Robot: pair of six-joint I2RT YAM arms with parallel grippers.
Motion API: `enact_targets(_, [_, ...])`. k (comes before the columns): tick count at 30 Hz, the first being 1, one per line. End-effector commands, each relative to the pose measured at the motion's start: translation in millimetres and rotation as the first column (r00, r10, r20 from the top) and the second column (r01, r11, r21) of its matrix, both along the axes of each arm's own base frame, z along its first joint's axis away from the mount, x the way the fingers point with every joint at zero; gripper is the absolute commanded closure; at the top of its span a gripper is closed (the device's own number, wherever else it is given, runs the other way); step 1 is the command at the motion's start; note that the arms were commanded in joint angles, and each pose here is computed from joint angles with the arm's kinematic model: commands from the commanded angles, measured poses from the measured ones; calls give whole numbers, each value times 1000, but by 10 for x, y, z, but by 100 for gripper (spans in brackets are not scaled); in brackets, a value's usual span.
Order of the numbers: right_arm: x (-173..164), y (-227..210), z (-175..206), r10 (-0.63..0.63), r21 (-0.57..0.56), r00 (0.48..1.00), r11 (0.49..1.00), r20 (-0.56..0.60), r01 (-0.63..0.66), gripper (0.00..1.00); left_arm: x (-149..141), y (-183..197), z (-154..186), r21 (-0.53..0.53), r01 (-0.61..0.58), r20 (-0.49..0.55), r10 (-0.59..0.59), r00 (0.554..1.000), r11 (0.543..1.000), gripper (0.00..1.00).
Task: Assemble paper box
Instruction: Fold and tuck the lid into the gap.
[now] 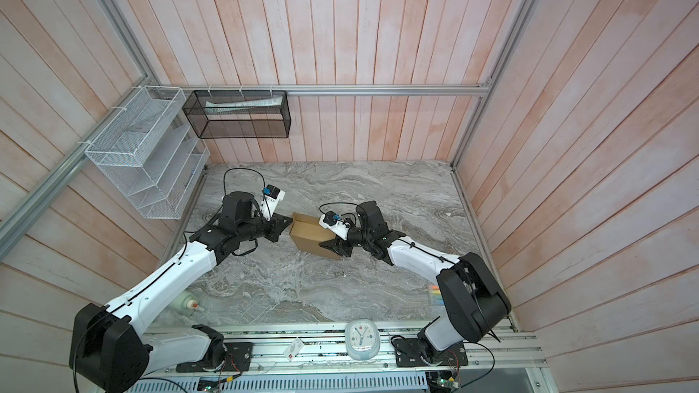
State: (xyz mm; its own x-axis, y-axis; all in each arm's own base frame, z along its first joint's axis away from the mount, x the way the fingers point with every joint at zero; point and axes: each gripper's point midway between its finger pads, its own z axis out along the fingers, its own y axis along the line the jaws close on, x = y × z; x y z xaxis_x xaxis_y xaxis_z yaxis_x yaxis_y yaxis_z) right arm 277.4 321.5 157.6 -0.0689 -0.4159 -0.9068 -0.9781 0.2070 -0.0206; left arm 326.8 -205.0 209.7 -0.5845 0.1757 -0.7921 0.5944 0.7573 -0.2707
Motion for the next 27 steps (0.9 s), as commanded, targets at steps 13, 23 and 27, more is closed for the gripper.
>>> enact_targets(13, [50,82,122,16,29,1000,999,10,-16,73,-25,-125,-88,-51,-3,-29,1,1000,999,100])
enact_targets(23, [41,113,89,29,32,999,999,-14,-29,74,-1,-112,-179,-50,-34,-38,32,999,998,100])
enact_targets(27, [37,121,62,34,32,999,999,-28,-33,74,10,-99,-229,-46,-47,-39,45,998,998,100])
